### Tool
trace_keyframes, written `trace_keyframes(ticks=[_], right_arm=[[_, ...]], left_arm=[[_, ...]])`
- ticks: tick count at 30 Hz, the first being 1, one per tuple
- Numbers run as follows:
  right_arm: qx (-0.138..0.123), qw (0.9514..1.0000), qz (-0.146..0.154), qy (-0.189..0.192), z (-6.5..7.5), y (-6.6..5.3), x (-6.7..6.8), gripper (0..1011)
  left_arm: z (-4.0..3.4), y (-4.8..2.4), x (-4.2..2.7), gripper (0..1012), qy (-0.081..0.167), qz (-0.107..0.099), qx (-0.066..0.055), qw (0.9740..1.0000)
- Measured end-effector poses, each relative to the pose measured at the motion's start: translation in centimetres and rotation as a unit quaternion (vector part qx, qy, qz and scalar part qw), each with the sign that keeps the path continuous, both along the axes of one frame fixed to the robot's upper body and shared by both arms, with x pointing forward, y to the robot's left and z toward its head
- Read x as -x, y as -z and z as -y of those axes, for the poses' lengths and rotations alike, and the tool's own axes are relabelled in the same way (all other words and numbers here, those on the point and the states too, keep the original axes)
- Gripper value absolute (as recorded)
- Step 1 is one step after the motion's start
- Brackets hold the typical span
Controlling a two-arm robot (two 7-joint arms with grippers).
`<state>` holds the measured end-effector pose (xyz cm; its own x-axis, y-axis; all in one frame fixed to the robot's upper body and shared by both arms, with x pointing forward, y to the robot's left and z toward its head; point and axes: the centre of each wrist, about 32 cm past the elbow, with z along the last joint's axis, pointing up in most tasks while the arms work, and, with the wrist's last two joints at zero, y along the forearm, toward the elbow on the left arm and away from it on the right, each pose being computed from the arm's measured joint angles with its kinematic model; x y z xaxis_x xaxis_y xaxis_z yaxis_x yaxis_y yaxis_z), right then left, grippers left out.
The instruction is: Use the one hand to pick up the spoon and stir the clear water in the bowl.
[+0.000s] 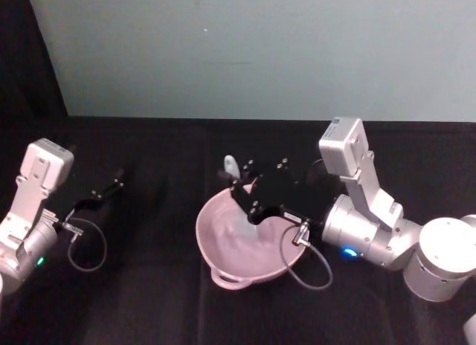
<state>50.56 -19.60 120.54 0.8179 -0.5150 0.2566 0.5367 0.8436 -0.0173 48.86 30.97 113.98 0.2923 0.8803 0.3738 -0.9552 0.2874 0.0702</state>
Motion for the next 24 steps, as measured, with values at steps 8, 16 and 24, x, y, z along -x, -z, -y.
trace_keyframes(ticks=[8, 16, 24], right_arm=[[-0.054, 0.9974, -0.030, -0.035, -1.0, 0.9, -0.5, 116], [-0.099, 0.9930, -0.055, -0.033, -1.2, 1.7, -1.6, 116], [-0.111, 0.9918, -0.064, 0.003, 0.0, 2.0, -2.7, 116]], left_arm=[[0.00, 0.00, 0.00, 1005, 0.000, 0.000, 0.000, 1.0000], [0.00, 0.00, 0.00, 1005, 0.000, 0.000, 0.000, 1.0000], [0.00, 0.00, 0.00, 1005, 0.000, 0.000, 0.000, 1.0000]])
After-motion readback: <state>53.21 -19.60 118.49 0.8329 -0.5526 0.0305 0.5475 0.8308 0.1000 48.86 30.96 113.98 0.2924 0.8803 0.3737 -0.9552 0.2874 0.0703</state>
